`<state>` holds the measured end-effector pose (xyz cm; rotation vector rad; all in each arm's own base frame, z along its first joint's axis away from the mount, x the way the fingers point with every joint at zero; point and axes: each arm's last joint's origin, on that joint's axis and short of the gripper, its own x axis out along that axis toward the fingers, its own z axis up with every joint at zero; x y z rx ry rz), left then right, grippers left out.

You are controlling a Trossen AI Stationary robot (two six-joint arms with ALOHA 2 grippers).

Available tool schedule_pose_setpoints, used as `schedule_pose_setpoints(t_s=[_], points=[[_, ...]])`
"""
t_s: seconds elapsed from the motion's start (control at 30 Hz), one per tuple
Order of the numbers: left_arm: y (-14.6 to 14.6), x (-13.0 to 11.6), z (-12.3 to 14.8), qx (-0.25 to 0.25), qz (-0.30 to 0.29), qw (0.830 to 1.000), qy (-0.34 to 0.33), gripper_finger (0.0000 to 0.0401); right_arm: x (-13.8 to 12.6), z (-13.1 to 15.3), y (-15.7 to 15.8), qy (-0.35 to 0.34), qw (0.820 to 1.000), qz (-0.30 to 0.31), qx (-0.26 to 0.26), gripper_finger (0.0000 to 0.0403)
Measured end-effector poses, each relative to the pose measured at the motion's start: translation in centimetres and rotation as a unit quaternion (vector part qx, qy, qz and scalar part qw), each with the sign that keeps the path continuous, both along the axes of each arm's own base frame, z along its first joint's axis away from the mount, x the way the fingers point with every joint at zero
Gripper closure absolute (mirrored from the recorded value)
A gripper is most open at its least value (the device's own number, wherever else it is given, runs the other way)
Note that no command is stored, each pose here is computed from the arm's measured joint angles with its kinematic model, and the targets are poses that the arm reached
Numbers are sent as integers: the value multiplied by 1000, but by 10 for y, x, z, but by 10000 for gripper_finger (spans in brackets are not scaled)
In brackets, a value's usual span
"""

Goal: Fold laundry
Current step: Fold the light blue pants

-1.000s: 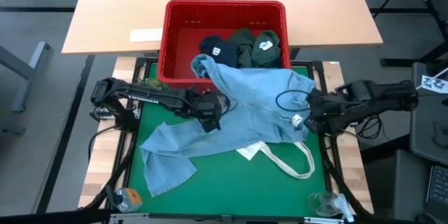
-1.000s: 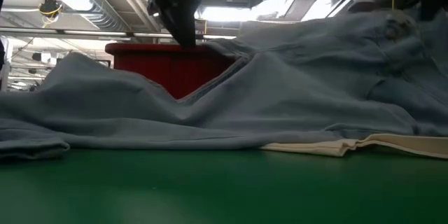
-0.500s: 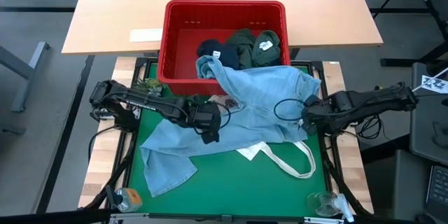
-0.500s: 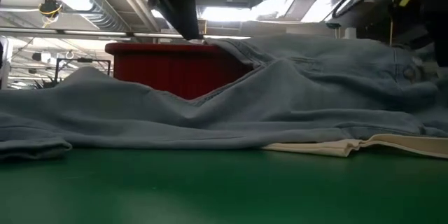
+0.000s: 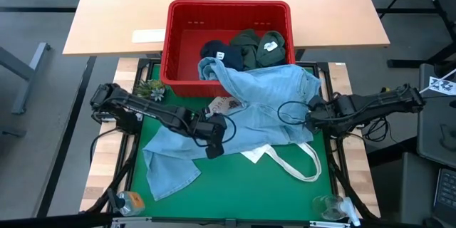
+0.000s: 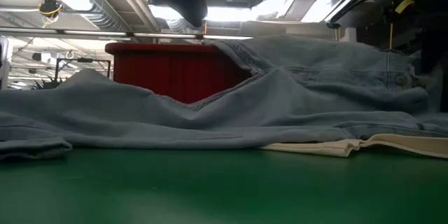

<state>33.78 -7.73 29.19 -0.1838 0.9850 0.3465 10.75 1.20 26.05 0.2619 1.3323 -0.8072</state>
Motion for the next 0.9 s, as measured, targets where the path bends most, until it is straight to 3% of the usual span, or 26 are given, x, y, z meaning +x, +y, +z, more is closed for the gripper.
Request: schedule_pose_setpoints(t_s=[0.23,0.4,0.63,0.9], points=[[-11,-3,0,0,-17,1000,0,257,-1,1,-1,24,998,49,-20,249],[-13,-3,0,0,-20,1000,0,257,-2,0,-1,53,993,104,-8,218],[-13,-3,0,0,-20,1000,0,257,0,14,3,46,986,154,51,215],[-13,-3,0,0,-20,1000,0,257,3,46,4,-18,986,158,55,229]])
